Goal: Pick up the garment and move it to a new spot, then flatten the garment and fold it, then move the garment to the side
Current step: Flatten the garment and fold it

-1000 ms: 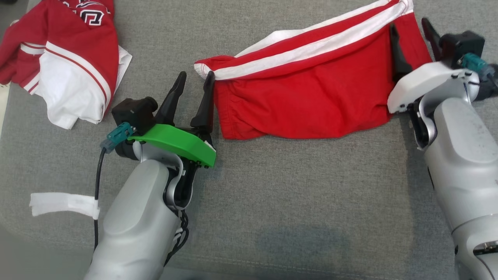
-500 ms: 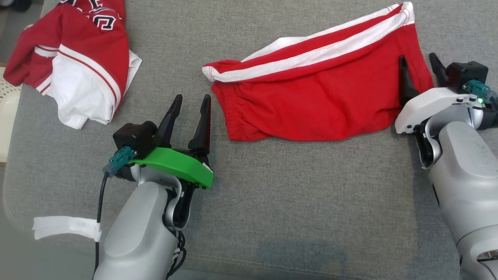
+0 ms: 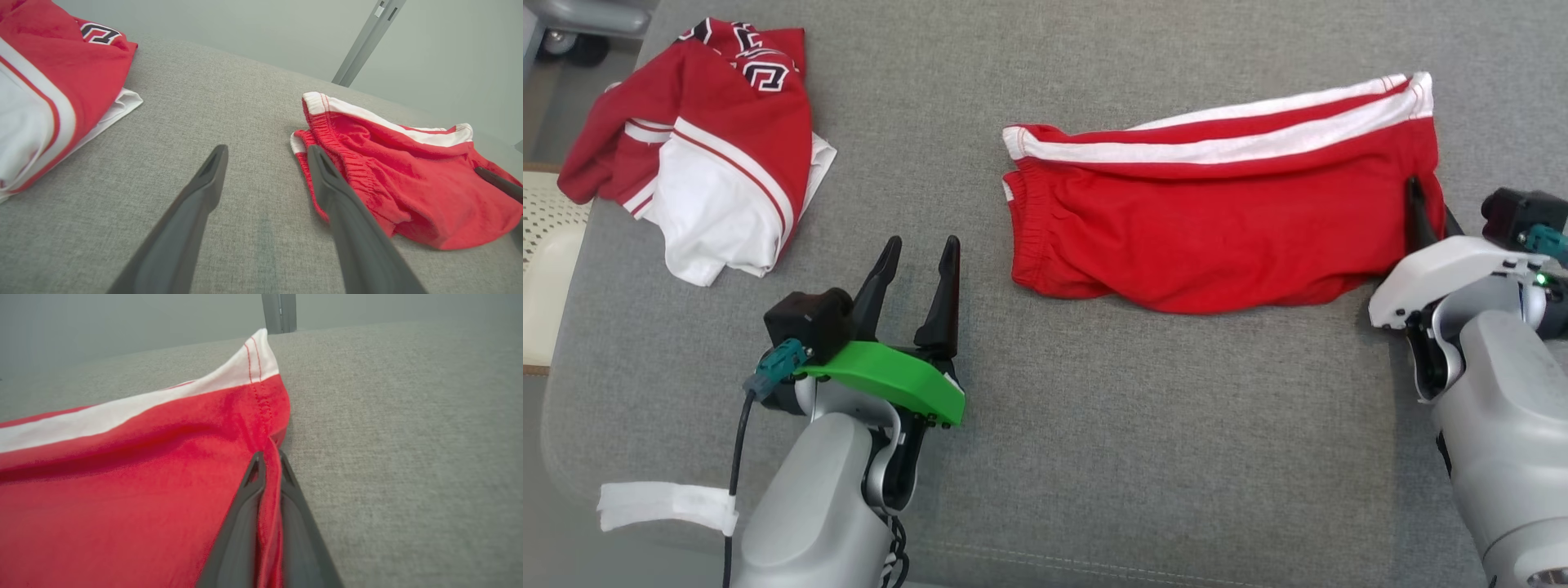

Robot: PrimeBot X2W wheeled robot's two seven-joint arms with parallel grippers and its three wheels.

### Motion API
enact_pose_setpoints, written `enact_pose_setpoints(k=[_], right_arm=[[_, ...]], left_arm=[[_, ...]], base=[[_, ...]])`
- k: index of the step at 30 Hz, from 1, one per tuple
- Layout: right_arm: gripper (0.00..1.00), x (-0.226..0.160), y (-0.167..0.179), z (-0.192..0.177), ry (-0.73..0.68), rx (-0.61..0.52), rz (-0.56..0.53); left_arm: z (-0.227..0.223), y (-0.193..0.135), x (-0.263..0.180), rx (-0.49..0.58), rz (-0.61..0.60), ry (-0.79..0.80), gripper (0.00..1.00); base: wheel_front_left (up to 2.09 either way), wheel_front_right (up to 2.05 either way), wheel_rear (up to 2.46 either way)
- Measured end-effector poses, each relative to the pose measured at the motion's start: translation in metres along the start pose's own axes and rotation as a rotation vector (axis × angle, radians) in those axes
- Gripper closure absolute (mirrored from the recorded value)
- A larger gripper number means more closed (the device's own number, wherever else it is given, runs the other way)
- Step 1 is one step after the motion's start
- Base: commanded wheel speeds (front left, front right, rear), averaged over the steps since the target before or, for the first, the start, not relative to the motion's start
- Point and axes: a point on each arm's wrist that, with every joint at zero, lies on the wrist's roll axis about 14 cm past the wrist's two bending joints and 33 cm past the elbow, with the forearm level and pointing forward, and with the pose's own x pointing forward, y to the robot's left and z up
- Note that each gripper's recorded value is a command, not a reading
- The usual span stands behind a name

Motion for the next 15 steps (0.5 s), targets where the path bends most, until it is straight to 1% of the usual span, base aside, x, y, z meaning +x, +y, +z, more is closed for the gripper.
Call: enact_pose_setpoints(k=[5,8,9,12,15], right_arm=[[1.0,-0.025,-0.014,0.002,-0.017,0.037,-0.053],[1.0,-0.042,-0.029,0.004,-0.026,0.047,-0.095],[1.0,-0.042,-0.029,0.004,-0.026,0.047,-0.095],[1.0,-0.054,-0.041,0.023,-0.082,0.038,-0.121],[1.0,-0.057,-0.029,0.052,-0.163,0.021,-0.083]], left_arm=[[-0.002,-0.002,-0.011,-0.002,0.003,0.004,0.0],[-0.004,-0.006,-0.018,-0.006,-0.003,0.007,0.0],[-0.004,-0.006,-0.018,-0.006,-0.003,0.007,0.0],[-0.004,-0.011,-0.023,-0.008,-0.014,0.007,0.0],[-0.004,-0.016,-0.026,-0.013,-0.025,0.004,0.0]], base=[[0.0,0.0,0.0],[0.0,0.0,0.0],[0.0,0.0,0.0],[0.0,0.0,0.0],[0.0,0.0,0.0]])
